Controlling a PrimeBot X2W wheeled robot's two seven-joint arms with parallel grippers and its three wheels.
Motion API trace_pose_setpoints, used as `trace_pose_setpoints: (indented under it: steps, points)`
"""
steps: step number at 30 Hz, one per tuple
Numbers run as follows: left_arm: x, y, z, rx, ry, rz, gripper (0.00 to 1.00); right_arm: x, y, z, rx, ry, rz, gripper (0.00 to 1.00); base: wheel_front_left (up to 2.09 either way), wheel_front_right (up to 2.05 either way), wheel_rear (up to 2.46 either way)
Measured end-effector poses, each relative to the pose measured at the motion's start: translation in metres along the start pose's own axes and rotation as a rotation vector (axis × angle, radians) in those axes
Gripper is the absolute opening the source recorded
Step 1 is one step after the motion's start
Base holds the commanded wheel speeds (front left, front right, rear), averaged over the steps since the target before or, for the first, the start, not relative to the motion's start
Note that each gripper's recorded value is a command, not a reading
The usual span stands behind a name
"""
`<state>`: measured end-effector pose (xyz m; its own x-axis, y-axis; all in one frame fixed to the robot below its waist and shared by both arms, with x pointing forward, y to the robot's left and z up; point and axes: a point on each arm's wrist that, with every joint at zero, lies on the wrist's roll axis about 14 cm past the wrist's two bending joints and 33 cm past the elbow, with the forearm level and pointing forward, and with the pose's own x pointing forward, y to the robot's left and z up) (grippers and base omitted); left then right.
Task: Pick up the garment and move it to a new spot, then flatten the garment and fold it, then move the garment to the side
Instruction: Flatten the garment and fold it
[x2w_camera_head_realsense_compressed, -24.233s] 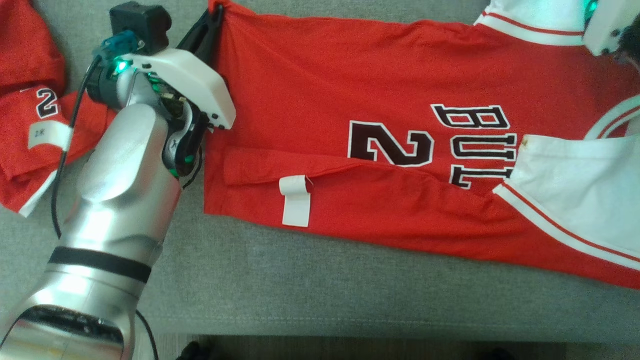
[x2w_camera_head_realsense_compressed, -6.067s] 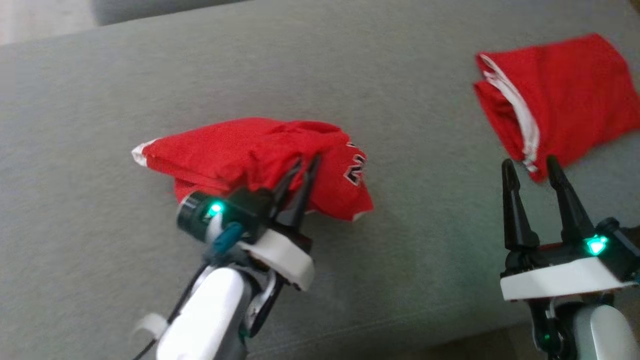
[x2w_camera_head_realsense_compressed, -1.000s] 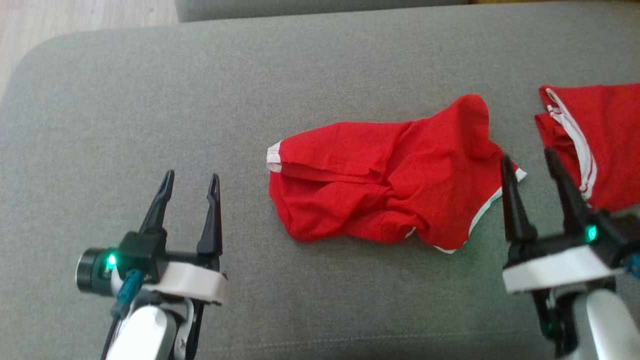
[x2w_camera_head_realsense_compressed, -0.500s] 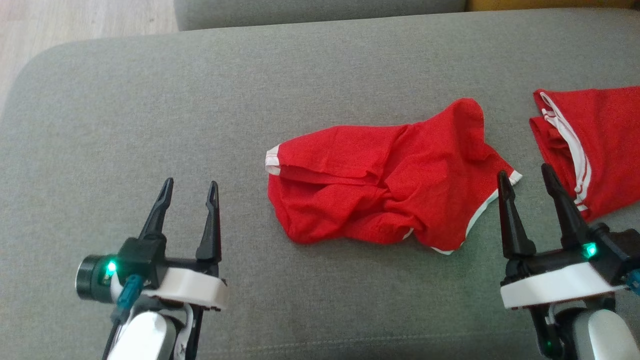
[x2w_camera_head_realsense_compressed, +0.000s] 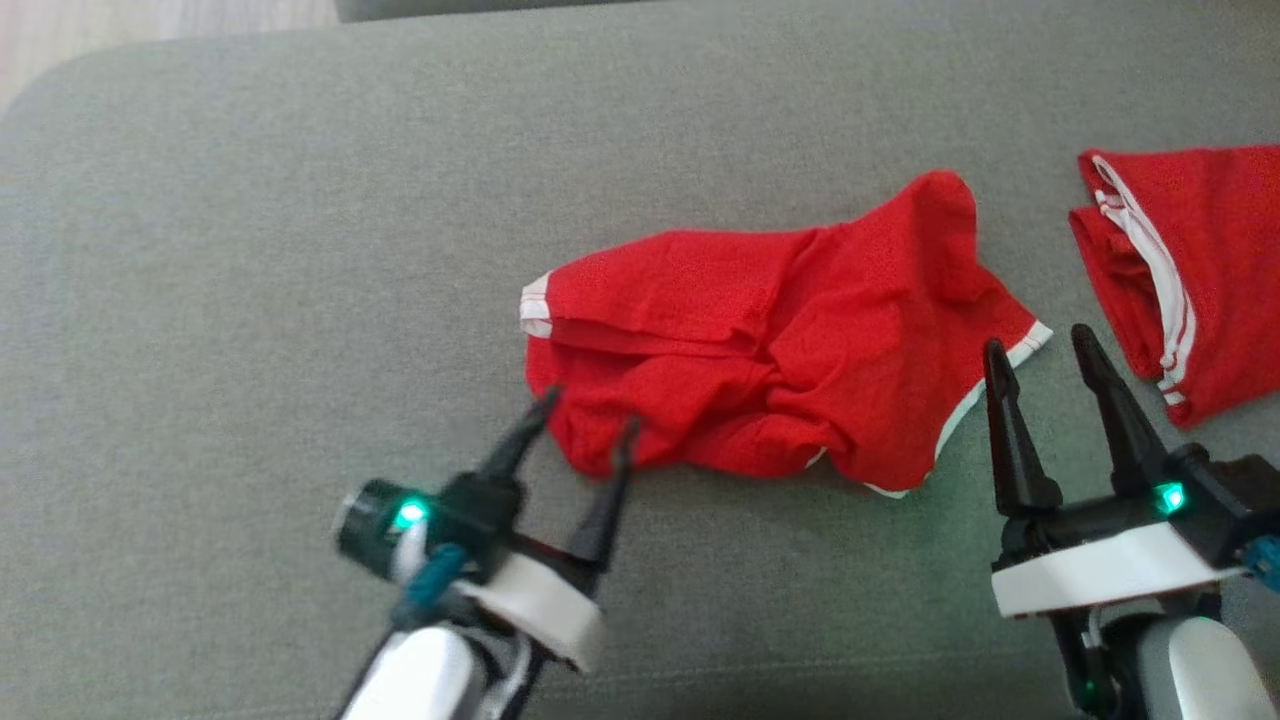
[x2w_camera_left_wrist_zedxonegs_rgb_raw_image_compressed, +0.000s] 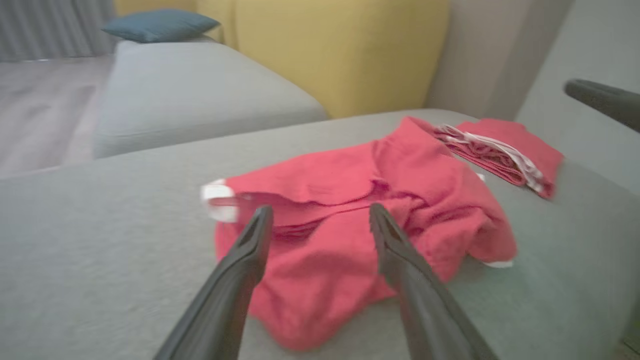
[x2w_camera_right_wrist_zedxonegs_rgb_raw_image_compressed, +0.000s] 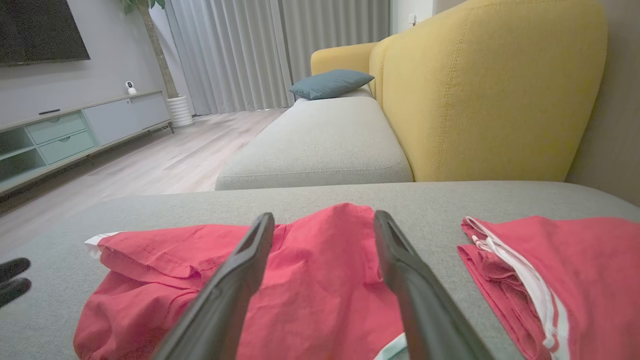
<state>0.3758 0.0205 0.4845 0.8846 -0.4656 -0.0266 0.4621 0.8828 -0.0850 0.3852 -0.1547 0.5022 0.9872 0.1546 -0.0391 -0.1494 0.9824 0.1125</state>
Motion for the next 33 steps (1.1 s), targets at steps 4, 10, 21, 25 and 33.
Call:
trace_pose_setpoints:
  steps: [4,10,21,25,33]
  points:
    - [0.009,-0.032,-0.025,-0.019,0.093,-0.125,1.00,0.000,-0.005,-0.008,0.009,0.023,-0.015,1.00,0.00,0.00,0.00]
    - [0.019,-0.040,-0.065,0.030,0.225,-0.180,1.00,0.002,-0.016,-0.014,0.016,0.040,-0.049,1.00,0.00,0.00,0.00]
    - [0.027,-0.014,-0.093,0.078,0.300,-0.122,0.00,-0.001,-0.024,-0.019,0.027,0.049,-0.080,1.00,0.00,0.00,0.00]
    - [0.027,-0.007,-0.093,0.087,0.296,-0.101,0.00,0.000,-0.023,-0.018,0.039,0.042,-0.079,1.00,0.00,0.00,0.00]
    - [0.035,0.045,-0.057,0.112,0.207,0.032,0.00,0.002,-0.024,-0.015,0.057,0.027,-0.086,1.00,0.00,0.00,0.00]
